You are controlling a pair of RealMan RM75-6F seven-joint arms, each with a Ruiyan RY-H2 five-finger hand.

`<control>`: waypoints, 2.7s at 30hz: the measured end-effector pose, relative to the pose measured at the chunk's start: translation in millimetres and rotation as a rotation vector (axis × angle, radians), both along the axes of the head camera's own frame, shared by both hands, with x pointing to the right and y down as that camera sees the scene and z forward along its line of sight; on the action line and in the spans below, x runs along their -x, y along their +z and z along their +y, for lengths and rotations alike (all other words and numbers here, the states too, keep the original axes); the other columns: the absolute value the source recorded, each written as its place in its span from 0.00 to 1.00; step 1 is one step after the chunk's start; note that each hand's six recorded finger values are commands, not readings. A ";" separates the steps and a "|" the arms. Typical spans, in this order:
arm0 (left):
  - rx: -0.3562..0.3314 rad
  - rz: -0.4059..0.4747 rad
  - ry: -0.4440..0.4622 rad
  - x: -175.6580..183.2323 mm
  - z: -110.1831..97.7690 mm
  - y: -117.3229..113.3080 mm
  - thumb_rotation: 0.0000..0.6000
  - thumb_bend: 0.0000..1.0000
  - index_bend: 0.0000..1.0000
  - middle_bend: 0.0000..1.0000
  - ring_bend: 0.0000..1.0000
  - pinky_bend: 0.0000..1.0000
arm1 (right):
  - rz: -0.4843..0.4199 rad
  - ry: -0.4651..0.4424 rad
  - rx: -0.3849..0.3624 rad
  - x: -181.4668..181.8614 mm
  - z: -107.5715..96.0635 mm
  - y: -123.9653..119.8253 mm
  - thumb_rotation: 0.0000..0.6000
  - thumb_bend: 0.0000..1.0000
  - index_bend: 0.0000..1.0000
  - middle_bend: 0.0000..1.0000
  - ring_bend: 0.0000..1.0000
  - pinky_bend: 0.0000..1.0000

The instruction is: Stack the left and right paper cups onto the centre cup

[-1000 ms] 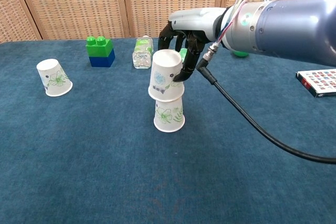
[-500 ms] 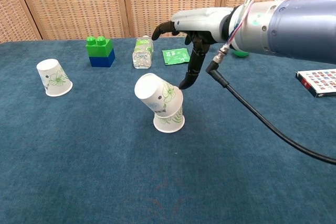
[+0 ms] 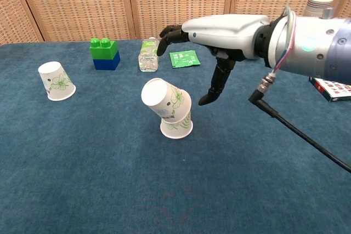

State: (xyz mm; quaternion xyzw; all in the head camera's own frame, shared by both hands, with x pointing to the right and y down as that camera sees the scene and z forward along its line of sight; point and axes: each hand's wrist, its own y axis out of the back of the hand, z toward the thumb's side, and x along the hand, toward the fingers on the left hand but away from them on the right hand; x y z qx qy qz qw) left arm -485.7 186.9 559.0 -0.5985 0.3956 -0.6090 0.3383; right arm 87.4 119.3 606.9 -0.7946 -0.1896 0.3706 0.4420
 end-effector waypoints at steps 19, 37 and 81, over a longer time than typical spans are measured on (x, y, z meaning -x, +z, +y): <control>0.010 0.011 -0.006 0.6 0.4 -0.2 1.00 0.05 0.00 0.00 0.00 0.00 | 0.086 -0.189 -0.158 -11.0 32.2 34.1 1.00 0.07 0.21 0.01 0.00 0.11; 0.015 0.004 -0.012 3.0 -0.9 2.7 1.00 0.05 0.00 0.00 0.00 0.00 | 0.109 -0.039 -0.165 -47.5 5.2 16.0 1.00 0.07 0.14 0.00 0.00 0.05; 0.199 0.047 0.104 -91.2 -159.2 145.0 1.00 0.15 0.12 0.13 0.17 0.25 | 0.216 0.598 -0.247 -338.8 61.5 -34.5 1.00 0.00 0.00 0.00 0.00 0.00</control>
